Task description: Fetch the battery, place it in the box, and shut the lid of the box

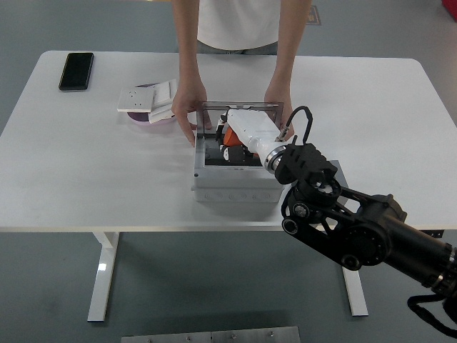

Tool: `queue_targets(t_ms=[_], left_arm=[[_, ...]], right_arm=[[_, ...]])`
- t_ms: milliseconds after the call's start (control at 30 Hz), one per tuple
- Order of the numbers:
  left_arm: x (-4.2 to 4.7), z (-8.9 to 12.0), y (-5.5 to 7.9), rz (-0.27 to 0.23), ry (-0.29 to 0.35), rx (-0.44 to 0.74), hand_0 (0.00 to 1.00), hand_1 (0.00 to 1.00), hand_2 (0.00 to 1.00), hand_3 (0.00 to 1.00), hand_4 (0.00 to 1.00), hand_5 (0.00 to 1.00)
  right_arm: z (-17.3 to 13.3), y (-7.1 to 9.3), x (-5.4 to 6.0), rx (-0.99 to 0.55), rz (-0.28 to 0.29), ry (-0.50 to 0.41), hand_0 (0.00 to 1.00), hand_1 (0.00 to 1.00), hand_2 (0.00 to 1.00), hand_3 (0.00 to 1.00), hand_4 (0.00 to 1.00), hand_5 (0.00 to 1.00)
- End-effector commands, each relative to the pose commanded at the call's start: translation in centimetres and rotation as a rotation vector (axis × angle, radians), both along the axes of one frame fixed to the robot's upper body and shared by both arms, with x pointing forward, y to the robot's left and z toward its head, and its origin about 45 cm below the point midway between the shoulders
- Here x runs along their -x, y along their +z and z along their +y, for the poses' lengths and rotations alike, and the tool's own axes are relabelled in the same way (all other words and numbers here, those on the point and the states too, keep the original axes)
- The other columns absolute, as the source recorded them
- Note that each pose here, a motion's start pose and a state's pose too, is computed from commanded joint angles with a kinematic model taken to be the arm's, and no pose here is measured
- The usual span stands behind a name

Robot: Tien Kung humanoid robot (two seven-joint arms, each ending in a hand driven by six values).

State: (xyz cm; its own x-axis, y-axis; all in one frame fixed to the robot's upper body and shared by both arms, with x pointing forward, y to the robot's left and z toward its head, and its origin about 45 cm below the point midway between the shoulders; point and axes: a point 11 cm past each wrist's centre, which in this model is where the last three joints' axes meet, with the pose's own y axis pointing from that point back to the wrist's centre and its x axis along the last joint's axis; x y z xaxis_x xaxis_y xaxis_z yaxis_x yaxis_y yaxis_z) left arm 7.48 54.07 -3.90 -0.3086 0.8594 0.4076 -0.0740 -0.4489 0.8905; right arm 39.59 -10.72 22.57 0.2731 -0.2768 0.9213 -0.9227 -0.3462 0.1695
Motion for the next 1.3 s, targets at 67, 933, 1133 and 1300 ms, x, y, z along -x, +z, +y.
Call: queue_targets(t_ms=[67, 933, 1133, 1300], left_arm=[[0.01, 0.0, 0.0, 0.0, 0.0, 0.001, 0.613, 0.74, 0.601, 0.55, 0.385, 0.002], [-0.69, 0.2, 0.3, -0.001, -0.016, -0.004, 0.613, 0.74, 0.601, 0.549, 0.386, 0.002], [-0.86, 0.1, 0.3, -0.002, -0.019, -0.003, 0.613, 0.739, 0.601, 0.549, 0.386, 0.002], [-0.85, 0.1, 0.3, -0.001, -0.019, -0.001, 0.613, 0.739, 0.602, 0.549, 0.387, 0.002]], right_arm=[[0.1, -0.1, 0.0, -0.006, -0.001, 0.001, 0.211, 0.238, 0.283, 0.325, 0.361, 0.09], [-0.8, -2.3, -1.1, -0.03, 0.011, -0.024, 0.209, 0.238, 0.283, 0.325, 0.374, 0.096], [-1.0, -3.0, -1.1, -0.038, 0.022, -0.031, 0.208, 0.238, 0.283, 0.324, 0.378, 0.098], [-0.9, -3.1, -1.1, -0.046, 0.021, -0.031, 0.208, 0.239, 0.283, 0.324, 0.381, 0.096]])
